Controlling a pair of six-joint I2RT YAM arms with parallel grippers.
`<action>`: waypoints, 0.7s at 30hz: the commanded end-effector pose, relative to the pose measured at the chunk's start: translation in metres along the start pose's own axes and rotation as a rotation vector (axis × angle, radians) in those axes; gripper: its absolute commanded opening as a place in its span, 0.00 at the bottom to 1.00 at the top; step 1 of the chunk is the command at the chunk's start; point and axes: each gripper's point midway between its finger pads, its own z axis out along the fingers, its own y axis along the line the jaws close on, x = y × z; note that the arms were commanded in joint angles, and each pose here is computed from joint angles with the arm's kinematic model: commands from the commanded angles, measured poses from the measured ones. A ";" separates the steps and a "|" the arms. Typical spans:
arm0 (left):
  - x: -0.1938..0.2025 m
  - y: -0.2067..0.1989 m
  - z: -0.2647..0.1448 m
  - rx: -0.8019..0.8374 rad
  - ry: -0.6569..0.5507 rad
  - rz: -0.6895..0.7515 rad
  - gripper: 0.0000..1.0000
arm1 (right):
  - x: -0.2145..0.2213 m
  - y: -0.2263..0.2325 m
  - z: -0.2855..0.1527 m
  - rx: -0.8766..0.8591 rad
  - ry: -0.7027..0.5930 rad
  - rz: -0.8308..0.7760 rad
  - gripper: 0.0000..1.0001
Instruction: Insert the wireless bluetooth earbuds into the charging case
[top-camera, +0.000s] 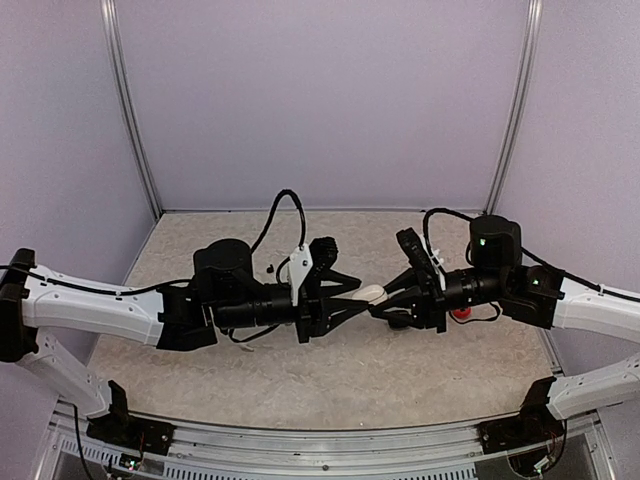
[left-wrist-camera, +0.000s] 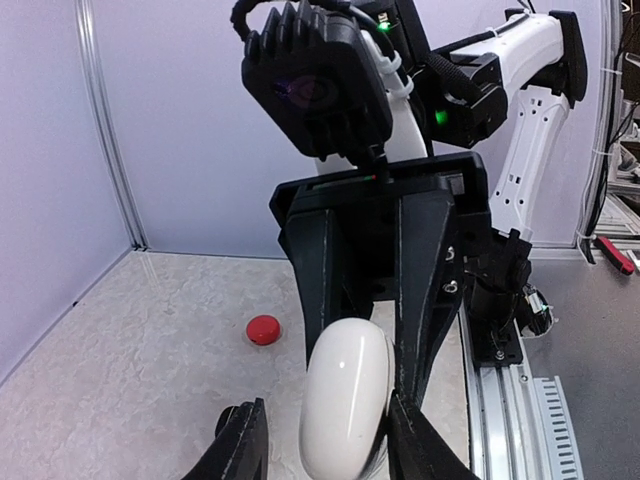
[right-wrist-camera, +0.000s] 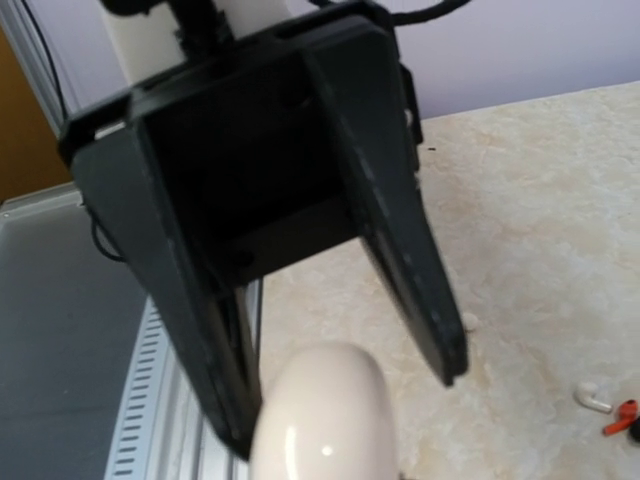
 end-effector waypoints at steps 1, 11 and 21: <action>-0.018 0.035 -0.012 -0.115 -0.073 -0.045 0.41 | -0.005 0.021 0.002 -0.079 -0.002 -0.046 0.00; -0.011 0.052 -0.013 -0.153 -0.057 -0.079 0.41 | 0.007 0.020 0.005 -0.069 0.031 -0.038 0.00; -0.011 0.058 -0.016 -0.168 -0.059 -0.083 0.42 | 0.014 0.017 0.007 -0.061 0.051 -0.050 0.00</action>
